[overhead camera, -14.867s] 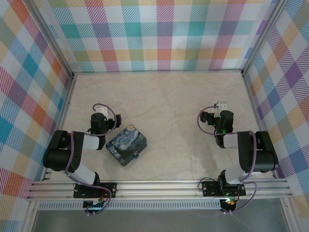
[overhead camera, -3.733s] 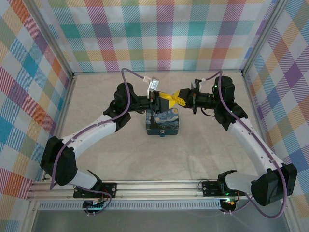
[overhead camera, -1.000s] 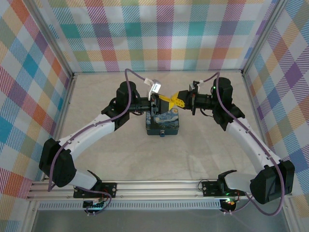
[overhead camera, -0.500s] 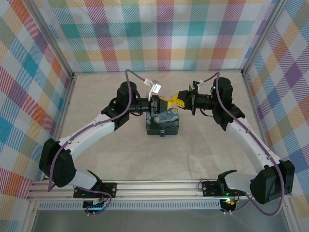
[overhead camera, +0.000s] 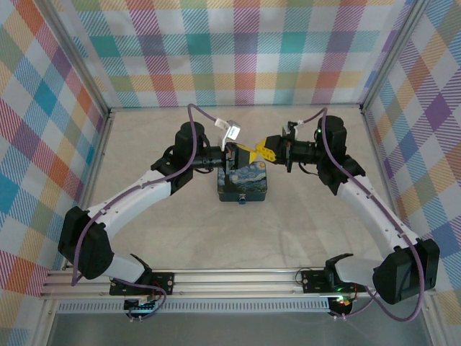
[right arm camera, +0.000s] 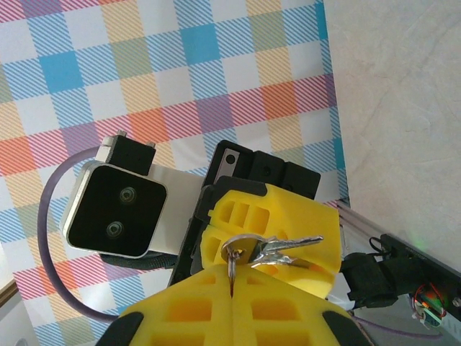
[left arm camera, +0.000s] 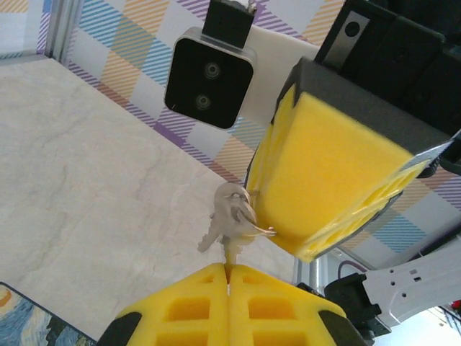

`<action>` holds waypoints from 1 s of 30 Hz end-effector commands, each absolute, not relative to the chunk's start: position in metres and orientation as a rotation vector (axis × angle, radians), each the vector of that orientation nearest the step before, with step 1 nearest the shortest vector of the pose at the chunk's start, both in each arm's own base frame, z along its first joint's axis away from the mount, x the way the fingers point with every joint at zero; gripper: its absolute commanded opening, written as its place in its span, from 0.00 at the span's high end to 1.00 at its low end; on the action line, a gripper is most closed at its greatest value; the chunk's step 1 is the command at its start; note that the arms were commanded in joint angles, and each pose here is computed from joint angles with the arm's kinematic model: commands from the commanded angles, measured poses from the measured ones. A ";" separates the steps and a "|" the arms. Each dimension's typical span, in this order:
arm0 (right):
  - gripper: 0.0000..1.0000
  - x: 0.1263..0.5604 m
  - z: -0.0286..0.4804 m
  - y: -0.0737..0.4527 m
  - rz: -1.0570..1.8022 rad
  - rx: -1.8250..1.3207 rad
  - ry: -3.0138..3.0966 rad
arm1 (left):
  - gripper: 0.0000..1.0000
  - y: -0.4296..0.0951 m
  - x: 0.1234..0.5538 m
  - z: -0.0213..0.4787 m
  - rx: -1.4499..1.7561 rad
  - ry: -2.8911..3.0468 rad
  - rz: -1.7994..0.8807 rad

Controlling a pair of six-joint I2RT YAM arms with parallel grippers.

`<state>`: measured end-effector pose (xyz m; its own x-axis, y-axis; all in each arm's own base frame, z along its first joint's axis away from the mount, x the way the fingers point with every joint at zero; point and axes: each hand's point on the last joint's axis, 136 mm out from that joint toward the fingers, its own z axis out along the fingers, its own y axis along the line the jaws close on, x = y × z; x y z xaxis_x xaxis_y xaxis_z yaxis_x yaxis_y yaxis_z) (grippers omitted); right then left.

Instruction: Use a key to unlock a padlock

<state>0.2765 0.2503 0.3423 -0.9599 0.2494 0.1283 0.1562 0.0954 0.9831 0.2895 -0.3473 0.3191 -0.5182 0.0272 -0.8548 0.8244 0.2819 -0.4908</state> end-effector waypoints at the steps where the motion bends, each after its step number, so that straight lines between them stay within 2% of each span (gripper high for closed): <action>1: 0.75 0.270 0.351 0.247 1.999 0.329 2.262 | 1.00 -0.339 0.297 0.322 0.750 1.816 -1.249; 4: 0.64 0.275 0.346 0.234 1.960 0.362 2.256 | 1.00 -0.339 0.294 0.318 0.755 1.869 -1.254; 6: 0.61 0.277 0.342 0.224 1.923 0.383 2.254 | 1.00 -0.338 0.291 0.313 0.765 1.926 -1.254; 10: 0.62 0.278 0.332 0.206 1.767 0.362 2.273 | 1.00 -0.332 0.280 0.296 0.784 2.095 -1.241; 15: 0.62 0.274 0.308 0.186 1.430 0.232 2.349 | 1.00 -0.317 0.259 0.262 0.792 2.426 -1.189; 18: 0.67 0.273 0.293 0.185 1.372 0.133 2.351 | 1.00 -0.304 0.250 0.240 0.789 2.607 -1.101; 22: 0.70 0.266 0.273 0.198 1.342 -0.044 2.365 | 1.00 -0.302 0.234 0.237 0.800 2.668 -1.148; 25: 0.65 0.251 0.259 0.219 1.284 -0.213 2.394 | 1.00 -0.304 0.223 0.238 0.847 2.707 -1.150; 30: 0.59 0.239 0.248 0.236 1.259 -0.316 2.371 | 1.00 -0.311 0.216 0.244 0.869 2.696 -1.207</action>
<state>0.2379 0.2341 0.2507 -0.9229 0.0364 -0.3832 -0.3030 0.5452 0.7816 0.2297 -0.3085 0.2380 -0.8443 0.4394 -0.3067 0.5250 0.5638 -0.6376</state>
